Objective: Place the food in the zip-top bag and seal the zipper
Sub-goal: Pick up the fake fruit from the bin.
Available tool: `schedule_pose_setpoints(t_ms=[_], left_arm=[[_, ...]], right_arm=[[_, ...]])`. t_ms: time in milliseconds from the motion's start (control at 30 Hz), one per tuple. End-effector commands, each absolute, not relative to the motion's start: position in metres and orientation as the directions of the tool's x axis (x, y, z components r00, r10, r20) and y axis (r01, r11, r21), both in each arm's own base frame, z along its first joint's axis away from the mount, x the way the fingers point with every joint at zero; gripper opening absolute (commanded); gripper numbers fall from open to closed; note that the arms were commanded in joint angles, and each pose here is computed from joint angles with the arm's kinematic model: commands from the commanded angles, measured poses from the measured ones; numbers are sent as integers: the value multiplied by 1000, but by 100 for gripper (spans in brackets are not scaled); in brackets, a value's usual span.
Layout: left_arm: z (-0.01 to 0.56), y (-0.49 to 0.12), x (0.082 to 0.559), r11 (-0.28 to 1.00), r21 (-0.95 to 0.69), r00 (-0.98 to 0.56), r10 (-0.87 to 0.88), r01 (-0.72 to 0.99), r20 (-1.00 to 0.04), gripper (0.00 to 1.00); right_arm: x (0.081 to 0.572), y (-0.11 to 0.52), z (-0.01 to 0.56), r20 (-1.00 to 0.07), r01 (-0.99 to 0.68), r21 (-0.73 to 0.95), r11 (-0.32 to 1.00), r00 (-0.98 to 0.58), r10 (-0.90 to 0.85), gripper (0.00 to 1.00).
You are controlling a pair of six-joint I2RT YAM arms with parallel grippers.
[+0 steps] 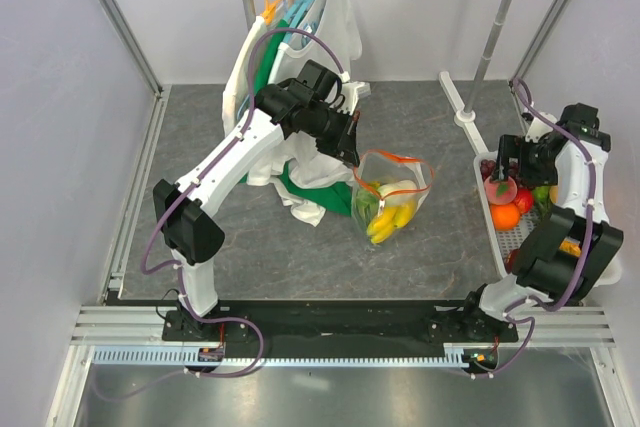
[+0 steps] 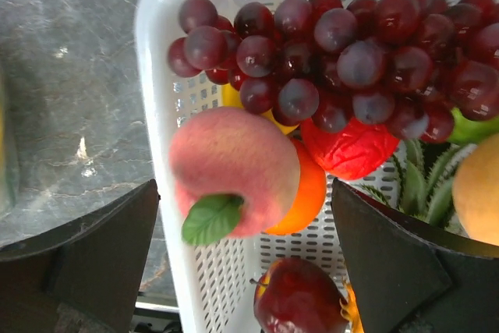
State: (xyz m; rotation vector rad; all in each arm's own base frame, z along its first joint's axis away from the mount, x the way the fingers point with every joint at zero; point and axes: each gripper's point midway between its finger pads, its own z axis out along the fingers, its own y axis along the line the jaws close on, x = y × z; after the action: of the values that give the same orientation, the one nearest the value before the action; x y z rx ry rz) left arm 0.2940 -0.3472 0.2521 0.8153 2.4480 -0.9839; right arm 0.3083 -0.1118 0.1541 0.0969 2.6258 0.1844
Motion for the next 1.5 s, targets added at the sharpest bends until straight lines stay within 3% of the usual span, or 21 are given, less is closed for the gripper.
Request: schedule_pose_setpoints(t_ms=[0, 367, 633, 667, 767, 833, 900, 1133, 1267, 1467], left_arm=[[262, -347, 295, 567, -510, -752, 359, 646, -553, 2], [257, -346, 298, 569, -518, -759, 360, 639, -542, 2], [255, -344, 299, 571, -522, -764, 358, 634, -536, 2], [256, -344, 298, 571, -521, -763, 359, 635, -537, 2], [255, -343, 297, 570, -521, -763, 361, 635, -536, 2], [255, -342, 297, 570, -519, -762, 363, 637, -536, 2], [255, -342, 297, 570, -519, -762, 364, 637, -536, 2], [254, -341, 297, 570, -515, -760, 369, 640, -535, 2], [258, -340, 297, 567, -513, -755, 365, 645, -545, 2], [265, -343, 289, 528, -545, -754, 370, 651, -543, 2]], right_arm=[[315, -119, 136, -475, 28, 131, 991, -876, 87, 98], [310, -99, 115, -432, 9, 243, 970, -894, 117, 95], [309, -109, 160, -480, 6, 215, 977, -870, 111, 59], [305, -106, 170, -482, -2, 223, 975, -870, 109, 51], [307, -99, 207, -539, -46, 231, 972, -838, 88, 39], [310, -91, 237, -588, -84, 245, 966, -805, 79, 36], [317, -68, 271, -659, -180, 321, 930, -747, 83, 34], [313, 74, 344, -741, -546, 532, 648, -670, 44, 31], [304, 137, 350, -802, -662, 452, 597, -595, -52, 31], [290, 193, 307, -790, -729, 363, 581, -571, -223, 30]])
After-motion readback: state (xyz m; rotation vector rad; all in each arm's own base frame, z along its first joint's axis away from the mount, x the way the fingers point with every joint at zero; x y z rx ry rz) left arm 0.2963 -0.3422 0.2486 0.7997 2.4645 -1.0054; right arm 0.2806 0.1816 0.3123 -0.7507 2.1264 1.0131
